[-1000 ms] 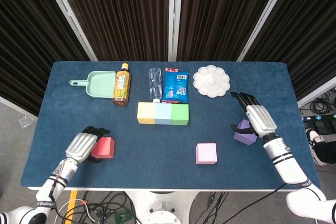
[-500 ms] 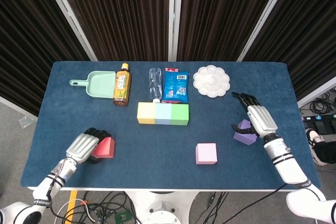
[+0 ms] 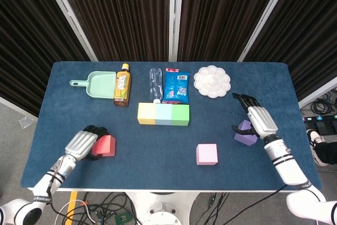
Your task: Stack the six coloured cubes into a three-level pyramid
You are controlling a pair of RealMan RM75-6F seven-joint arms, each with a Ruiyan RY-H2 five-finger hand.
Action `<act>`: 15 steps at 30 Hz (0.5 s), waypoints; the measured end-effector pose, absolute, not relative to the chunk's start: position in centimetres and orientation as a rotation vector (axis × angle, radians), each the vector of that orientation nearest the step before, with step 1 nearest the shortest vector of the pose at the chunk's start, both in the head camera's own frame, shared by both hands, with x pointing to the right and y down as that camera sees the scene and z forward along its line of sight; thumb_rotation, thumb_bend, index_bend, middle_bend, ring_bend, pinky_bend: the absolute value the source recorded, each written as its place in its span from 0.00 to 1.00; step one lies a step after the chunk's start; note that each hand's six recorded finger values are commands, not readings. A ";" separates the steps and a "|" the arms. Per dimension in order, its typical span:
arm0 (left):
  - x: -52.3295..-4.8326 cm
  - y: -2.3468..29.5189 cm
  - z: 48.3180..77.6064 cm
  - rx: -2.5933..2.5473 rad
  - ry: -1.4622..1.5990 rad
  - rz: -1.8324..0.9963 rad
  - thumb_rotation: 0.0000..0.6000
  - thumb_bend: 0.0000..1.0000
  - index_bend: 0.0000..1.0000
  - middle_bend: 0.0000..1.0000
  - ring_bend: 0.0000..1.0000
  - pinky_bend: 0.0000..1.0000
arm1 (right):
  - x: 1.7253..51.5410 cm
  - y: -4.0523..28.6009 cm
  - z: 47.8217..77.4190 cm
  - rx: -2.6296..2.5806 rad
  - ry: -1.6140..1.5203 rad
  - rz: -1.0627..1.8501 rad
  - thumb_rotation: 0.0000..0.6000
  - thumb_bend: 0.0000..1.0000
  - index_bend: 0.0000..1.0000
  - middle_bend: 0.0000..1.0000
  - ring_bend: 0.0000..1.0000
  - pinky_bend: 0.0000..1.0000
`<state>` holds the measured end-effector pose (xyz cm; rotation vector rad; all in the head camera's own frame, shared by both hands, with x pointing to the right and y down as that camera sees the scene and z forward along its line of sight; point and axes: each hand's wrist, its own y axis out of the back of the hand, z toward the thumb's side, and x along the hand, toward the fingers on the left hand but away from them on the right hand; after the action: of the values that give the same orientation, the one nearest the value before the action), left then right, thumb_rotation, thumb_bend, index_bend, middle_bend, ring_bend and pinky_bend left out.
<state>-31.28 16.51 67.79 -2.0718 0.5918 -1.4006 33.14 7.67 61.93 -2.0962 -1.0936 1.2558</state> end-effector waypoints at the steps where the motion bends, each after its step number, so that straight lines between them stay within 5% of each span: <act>1: -31.2 16.0 67.5 -2.078 0.606 -1.392 1.00 0.25 0.38 0.17 0.17 0.14 | 33.2 7.7 61.9 -2.095 -1.096 1.255 1.00 0.20 0.00 0.11 0.00 0.00; 15: -25.8 7.1 62.6 -2.126 0.614 -1.223 1.00 0.24 0.36 0.20 0.17 0.14 | 35.0 7.6 60.0 -2.048 -1.162 1.244 1.00 0.20 0.00 0.11 0.00 0.00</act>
<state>-25.78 7.15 62.59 -2.1262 0.6137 -1.2232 34.96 7.56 60.01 -2.0482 -1.1622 1.2444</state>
